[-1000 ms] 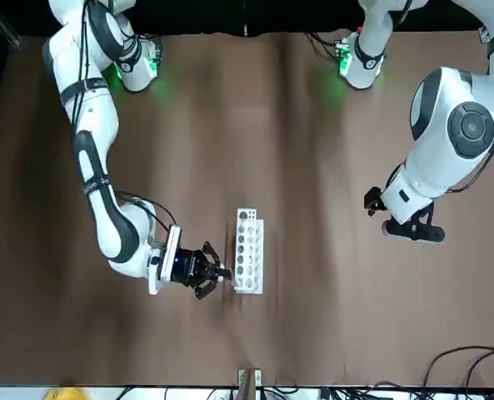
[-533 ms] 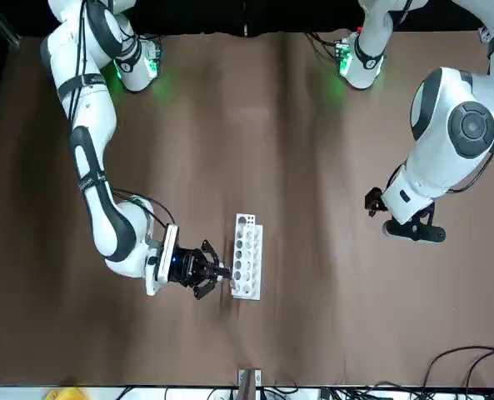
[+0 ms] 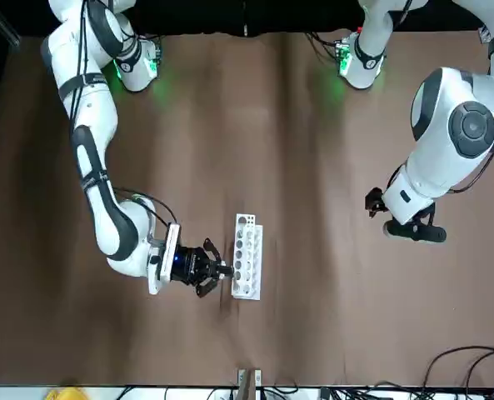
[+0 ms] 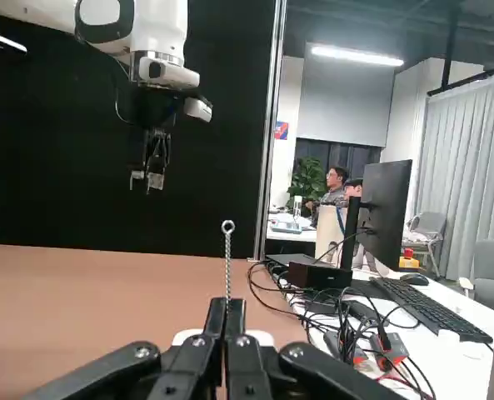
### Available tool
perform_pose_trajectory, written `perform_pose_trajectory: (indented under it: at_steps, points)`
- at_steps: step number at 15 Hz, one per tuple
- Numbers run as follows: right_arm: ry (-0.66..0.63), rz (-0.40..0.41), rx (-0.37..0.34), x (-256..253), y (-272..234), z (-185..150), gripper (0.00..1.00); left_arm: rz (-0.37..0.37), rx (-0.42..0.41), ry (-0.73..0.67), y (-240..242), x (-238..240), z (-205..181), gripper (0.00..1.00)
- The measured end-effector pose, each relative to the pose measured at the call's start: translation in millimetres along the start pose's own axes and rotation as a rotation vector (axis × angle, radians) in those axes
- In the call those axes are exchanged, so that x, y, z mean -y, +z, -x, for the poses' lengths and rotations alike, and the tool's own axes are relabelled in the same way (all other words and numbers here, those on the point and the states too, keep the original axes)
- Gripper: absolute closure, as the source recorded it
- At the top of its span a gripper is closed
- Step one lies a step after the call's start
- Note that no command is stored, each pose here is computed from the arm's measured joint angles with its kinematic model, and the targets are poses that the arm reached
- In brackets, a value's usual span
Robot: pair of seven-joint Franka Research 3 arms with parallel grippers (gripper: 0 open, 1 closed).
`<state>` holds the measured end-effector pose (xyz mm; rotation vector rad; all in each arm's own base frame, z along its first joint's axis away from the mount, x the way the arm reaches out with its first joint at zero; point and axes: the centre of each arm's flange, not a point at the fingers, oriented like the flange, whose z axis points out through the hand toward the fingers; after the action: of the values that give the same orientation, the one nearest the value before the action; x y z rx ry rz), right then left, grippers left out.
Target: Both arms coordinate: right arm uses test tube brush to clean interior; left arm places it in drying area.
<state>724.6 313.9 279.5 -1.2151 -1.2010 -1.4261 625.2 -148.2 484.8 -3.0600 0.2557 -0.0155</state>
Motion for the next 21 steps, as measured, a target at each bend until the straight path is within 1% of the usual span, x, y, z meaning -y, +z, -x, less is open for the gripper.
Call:
perform_pose_trajectory:
  at_steps: [3,6,9,10,12,14,15,17,19,21]
  points:
    - [-0.004,0.003,-0.004,-3,-2,-6,0.96,0.0,-0.004,-0.004,-1,6,-1,0.0]
    - [0.019,0.006,-0.013,-9,-3,-27,0.97,0.0,-0.001,0.011,1,5,-1,0.0]
    - [0.037,0.002,-0.024,-11,0,-46,0.96,0.01,0.008,0.064,19,-6,-8,0.0]
    - [0.045,0.001,-0.026,-11,0,-51,0.96,0.026,0.006,0.077,25,-7,-13,0.0]
    - [0.076,0.001,-0.03,-13,0,-60,0.96,0.104,-0.009,0.1,32,-8,-23,0.0]
    - [0.109,0.004,-0.024,-17,-5,-72,0.97,0.156,-0.069,0.202,33,-10,-33,0.0]
    - [0.139,-0.008,0.032,-24,-19,-75,0.98,0.218,-0.144,0.302,37,-17,-44,0.0]
    - [0.157,-0.012,0.115,-35,-47,-69,0.98,0.333,-0.217,0.359,47,-25,-53,0.0]
    - [0.19,-0.009,0.195,-44,-80,-58,0.98,0.442,-0.312,0.429,65,-35,-65,0.0]
    - [0.287,0.009,0.243,-47,-106,-41,0.98,0.524,-0.432,0.506,89,-50,-77,0.0]
